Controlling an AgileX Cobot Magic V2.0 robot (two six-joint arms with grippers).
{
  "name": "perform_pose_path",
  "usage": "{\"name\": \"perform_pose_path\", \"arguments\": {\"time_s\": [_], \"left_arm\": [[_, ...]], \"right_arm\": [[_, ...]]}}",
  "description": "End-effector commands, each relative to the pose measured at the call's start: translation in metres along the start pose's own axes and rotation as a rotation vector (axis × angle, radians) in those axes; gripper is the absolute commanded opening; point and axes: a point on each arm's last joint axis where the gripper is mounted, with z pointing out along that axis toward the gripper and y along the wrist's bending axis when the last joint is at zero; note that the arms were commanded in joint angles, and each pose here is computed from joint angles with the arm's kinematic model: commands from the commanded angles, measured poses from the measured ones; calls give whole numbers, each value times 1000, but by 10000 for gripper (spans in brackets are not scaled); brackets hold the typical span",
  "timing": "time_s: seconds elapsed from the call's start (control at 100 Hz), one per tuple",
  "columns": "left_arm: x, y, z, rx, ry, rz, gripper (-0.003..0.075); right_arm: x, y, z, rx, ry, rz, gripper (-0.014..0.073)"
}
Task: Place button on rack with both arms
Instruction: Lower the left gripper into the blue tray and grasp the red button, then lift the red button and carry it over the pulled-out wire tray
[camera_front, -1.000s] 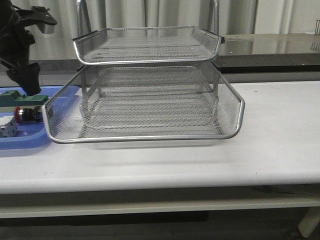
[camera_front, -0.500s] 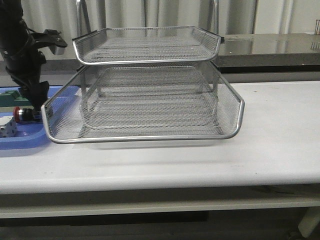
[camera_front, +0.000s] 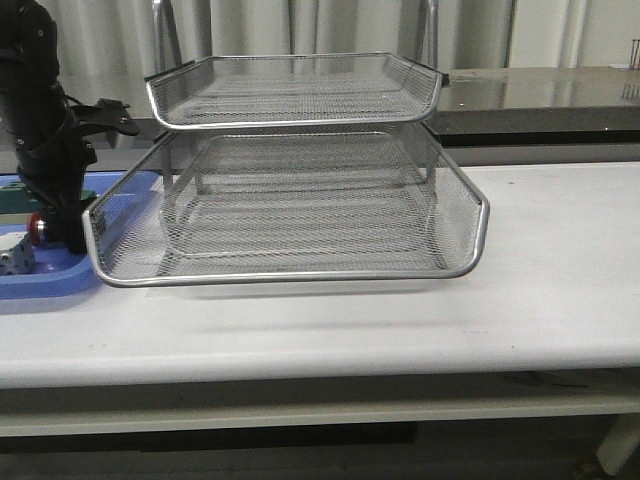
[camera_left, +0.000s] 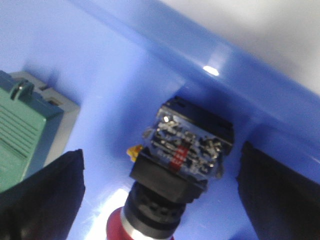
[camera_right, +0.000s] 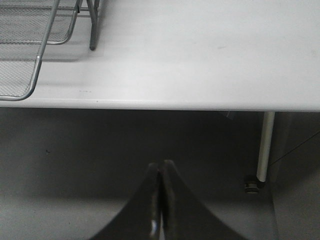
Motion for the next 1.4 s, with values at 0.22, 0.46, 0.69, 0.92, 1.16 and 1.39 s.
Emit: {"name": "perform_pose_path", "arguments": {"time_s": [0.22,0.46,0.69,0.92,1.16,1.39], "left_arm": [[-9,13,-34,-87,-73,-8,552],[-9,12,-34,-77,-73,-12,286],[-9,12,-33,-74,-70,-12,128],[-7,16,-49,-59,-48,-19,111],[-6,35,-106,-89,-59,-105,111],[0,49,-174,-150,-148,-212,111]], "right_arm": [[-12,0,-6,-1,-83,-7,-71],[-12,0,-6,-1,-83,-7,-71],[-12,0,-6,-1,-83,-7,-71],[-12,0,-6,-1,-83,-7,-71],[-12,0,-6,-1,-83,-7,-71],[-12,0,-6,-1,-83,-7,-71]]}}
